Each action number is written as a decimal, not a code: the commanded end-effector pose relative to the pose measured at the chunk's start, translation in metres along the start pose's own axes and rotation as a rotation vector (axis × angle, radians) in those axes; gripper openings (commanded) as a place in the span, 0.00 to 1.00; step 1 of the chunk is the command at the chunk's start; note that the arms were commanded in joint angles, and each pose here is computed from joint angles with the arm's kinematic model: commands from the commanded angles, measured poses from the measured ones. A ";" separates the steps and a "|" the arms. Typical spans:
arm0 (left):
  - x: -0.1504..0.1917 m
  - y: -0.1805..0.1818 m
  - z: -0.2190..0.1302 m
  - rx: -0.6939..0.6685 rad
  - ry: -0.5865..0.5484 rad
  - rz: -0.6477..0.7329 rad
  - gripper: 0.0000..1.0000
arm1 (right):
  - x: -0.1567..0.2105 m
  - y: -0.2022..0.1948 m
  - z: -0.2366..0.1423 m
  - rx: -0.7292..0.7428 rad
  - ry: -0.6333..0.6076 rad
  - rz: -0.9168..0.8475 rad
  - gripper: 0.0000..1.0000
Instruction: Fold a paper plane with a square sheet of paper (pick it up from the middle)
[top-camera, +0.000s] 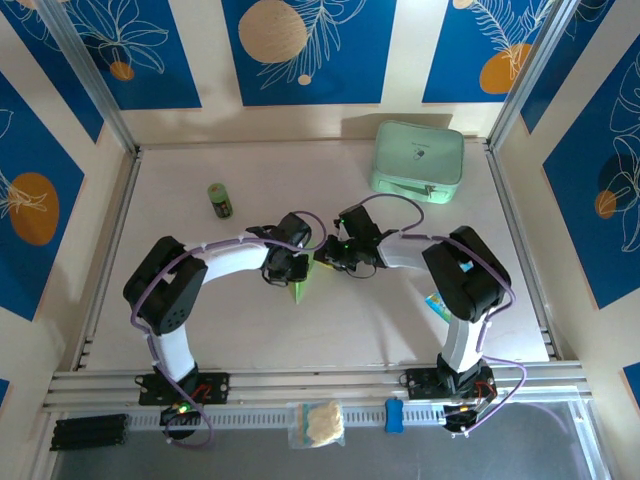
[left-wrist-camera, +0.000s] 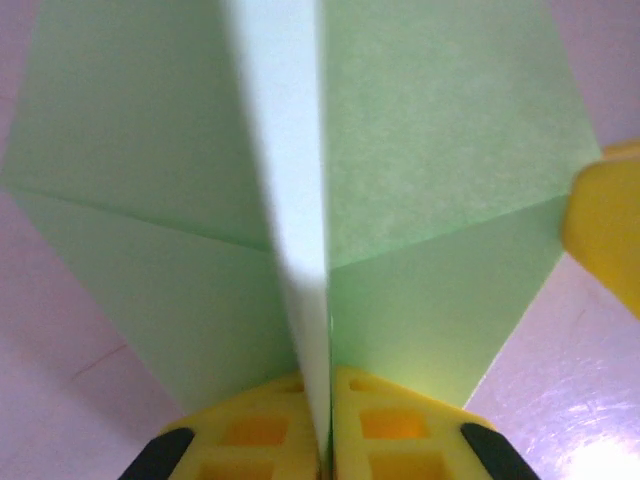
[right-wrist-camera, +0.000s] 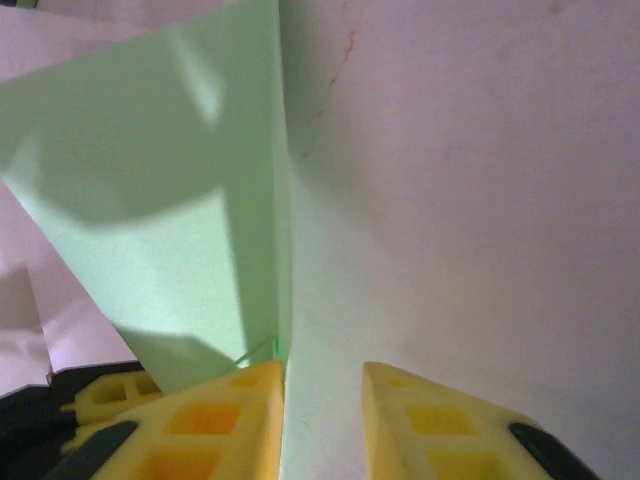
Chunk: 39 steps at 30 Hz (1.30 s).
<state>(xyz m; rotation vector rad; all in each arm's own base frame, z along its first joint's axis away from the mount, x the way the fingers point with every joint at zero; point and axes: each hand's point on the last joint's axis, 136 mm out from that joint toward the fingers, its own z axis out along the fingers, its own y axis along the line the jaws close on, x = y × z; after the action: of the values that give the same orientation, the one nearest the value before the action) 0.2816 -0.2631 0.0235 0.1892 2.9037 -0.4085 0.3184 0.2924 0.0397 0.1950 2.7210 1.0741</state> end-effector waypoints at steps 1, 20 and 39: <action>-0.004 -0.002 -0.008 -0.026 -0.018 0.020 0.07 | -0.007 0.000 -0.025 0.011 -0.065 0.005 0.37; -0.125 -0.010 -0.025 -0.140 -0.173 0.092 0.05 | -0.018 -0.057 -0.157 0.199 -0.454 0.002 0.73; -0.167 -0.002 0.025 -0.185 -0.107 -0.013 0.13 | -0.005 -0.066 -0.173 0.178 -0.459 0.001 0.77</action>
<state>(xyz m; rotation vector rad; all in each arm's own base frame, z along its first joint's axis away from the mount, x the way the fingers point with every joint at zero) 0.4452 -0.2969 0.0400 0.1610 2.7915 -0.1816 0.2848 0.1321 0.1225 0.4330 2.3749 0.6868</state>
